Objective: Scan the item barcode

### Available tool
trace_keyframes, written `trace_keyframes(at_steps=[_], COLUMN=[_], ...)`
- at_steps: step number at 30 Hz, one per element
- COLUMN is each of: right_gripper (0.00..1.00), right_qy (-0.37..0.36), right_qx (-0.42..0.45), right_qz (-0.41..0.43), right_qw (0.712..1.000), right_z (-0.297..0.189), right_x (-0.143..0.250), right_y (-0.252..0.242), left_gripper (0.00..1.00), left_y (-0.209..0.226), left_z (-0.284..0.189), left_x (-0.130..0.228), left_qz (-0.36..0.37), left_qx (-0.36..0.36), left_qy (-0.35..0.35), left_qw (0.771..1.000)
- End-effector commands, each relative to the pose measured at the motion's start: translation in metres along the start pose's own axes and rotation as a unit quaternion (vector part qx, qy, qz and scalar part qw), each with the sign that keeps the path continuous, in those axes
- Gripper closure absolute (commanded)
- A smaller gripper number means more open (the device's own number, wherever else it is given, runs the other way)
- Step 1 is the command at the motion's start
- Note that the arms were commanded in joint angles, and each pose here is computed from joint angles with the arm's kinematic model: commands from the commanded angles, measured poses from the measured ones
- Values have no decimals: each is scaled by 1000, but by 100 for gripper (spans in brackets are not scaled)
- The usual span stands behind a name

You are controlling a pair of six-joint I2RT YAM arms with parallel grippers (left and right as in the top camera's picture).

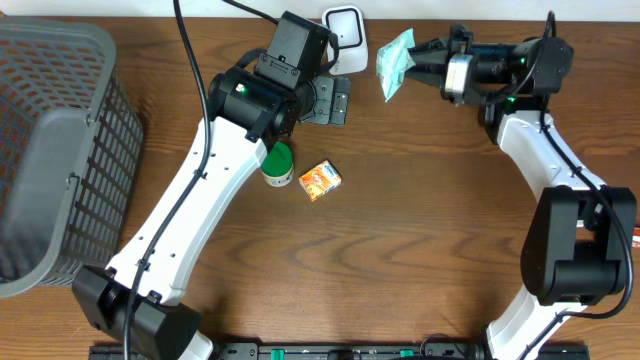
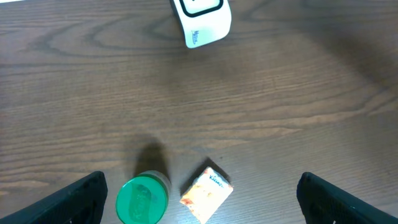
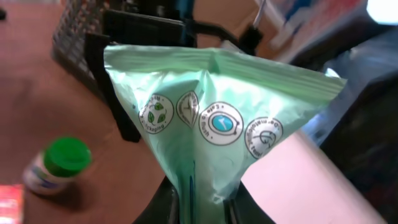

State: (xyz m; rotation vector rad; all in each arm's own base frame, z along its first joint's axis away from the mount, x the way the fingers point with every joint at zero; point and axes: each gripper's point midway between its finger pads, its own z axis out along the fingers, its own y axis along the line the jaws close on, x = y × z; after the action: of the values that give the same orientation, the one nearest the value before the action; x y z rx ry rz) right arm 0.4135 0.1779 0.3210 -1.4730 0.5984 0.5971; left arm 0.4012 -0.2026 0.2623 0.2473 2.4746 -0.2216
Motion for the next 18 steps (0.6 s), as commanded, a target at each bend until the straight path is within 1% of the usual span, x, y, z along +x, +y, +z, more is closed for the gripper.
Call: trace_keyframes(at_steps=[1, 4, 5, 6, 7, 8, 9, 10, 12, 16, 17, 18], right_gripper=[99, 99, 99, 99, 99, 99, 99, 99, 99, 99, 91, 88], right_qy=[8, 15, 16, 15, 14, 12, 11, 10, 8, 5, 5, 4], right_qx=[4, 16, 20, 21, 22, 23, 24, 24, 28, 35, 36, 36], right_qz=[128, 261, 343, 395, 462, 534, 584, 636, 701, 782, 793, 802], right_qw=[992, 965, 939, 918, 887, 845, 812, 772, 713, 622, 609, 596], right_z=[-12, -22, -26, -26, -26, -27, -27, -27, -29, -35, -36, -36], right_x=[6, 20, 27, 30, 34, 39, 42, 46, 52, 59, 60, 60], right_y=[-2, 1, 4, 6, 9, 14, 18, 24, 33, 49, 51, 53], left_gripper=[2, 2, 2, 2, 2, 2, 2, 2, 2, 2, 2, 2], left_y=[2, 2, 2, 2, 2, 2, 2, 2, 2, 2, 2, 2], left_z=[-1, -1, -1, -1, -1, -1, -1, -1, -1, -1, -1, -1], left_x=[-2, -2, -2, -2, -2, -2, -2, -2, -2, -2, -2, -2], left_qz=[7, 7, 7, 7, 7, 7, 7, 7, 7, 7, 7, 7], left_qx=[-3, -3, -3, -3, -3, -3, -3, -3, -3, -3, -3, -3], left_qy=[-2, -2, -2, -2, -2, -2, -2, -2, -2, -2, -2, -2], left_qw=[1000, 1000, 1000, 1000, 1000, 1000, 1000, 1000, 1000, 1000, 1000, 1000])
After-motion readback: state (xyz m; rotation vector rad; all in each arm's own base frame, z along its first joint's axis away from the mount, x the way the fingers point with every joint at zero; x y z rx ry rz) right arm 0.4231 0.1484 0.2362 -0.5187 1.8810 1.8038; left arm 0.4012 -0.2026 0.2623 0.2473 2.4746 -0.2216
